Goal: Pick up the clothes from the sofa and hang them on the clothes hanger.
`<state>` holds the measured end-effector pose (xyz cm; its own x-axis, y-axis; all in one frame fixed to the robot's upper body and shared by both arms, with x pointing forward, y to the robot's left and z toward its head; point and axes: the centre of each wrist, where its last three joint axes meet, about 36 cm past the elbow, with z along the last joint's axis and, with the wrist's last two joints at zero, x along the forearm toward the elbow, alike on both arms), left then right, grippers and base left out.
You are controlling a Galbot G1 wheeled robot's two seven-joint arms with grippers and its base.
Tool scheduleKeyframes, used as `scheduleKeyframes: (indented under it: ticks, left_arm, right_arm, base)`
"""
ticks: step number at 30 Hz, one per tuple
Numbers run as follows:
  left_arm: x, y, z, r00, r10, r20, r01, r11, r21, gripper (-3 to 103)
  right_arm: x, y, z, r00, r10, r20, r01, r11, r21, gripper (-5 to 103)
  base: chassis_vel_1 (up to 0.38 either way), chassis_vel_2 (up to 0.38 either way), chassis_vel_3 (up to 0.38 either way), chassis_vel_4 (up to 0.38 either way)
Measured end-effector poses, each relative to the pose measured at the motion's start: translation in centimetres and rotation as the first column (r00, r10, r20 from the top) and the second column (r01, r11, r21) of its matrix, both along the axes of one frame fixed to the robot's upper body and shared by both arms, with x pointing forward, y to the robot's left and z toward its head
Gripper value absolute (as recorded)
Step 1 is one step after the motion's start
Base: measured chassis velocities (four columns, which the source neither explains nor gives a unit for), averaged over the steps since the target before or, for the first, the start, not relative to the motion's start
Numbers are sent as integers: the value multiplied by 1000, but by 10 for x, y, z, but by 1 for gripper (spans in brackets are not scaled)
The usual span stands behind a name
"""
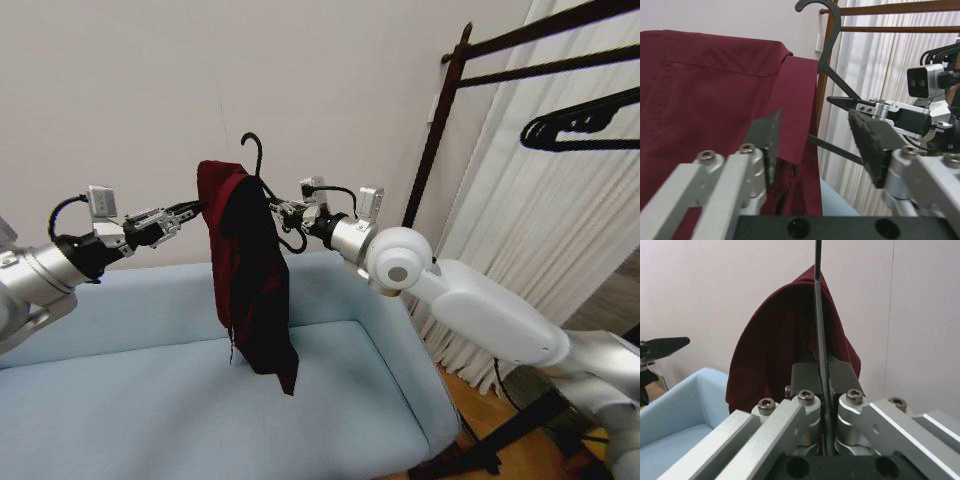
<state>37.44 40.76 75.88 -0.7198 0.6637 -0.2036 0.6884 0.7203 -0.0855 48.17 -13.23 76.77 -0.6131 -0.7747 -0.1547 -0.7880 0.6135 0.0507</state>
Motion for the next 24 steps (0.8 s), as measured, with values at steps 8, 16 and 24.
scheduleKeyframes:
  ticks: [8, 16, 24]
  left_arm:
    - [7, 16, 0, 998, 61, 1, -61, 998, -13, 76]
    - [22, 49, 4, 988, 156, -7, -157, 987, -23, 100]
    - [32, 74, 16, 983, 182, -11, -183, 983, -12, 100]
  right_arm:
    - [12, -21, 8, 1000, 13, 22, -13, 1000, -6, 2]
    - [22, -65, 27, 990, 132, 54, -128, 988, -85, 2]
    - [37, -92, 37, 969, 243, 32, -233, 955, -182, 2]
  base:
    - [0, 0, 0, 0]
    - [0, 0, 0, 0]
    - [0, 0, 0, 0]
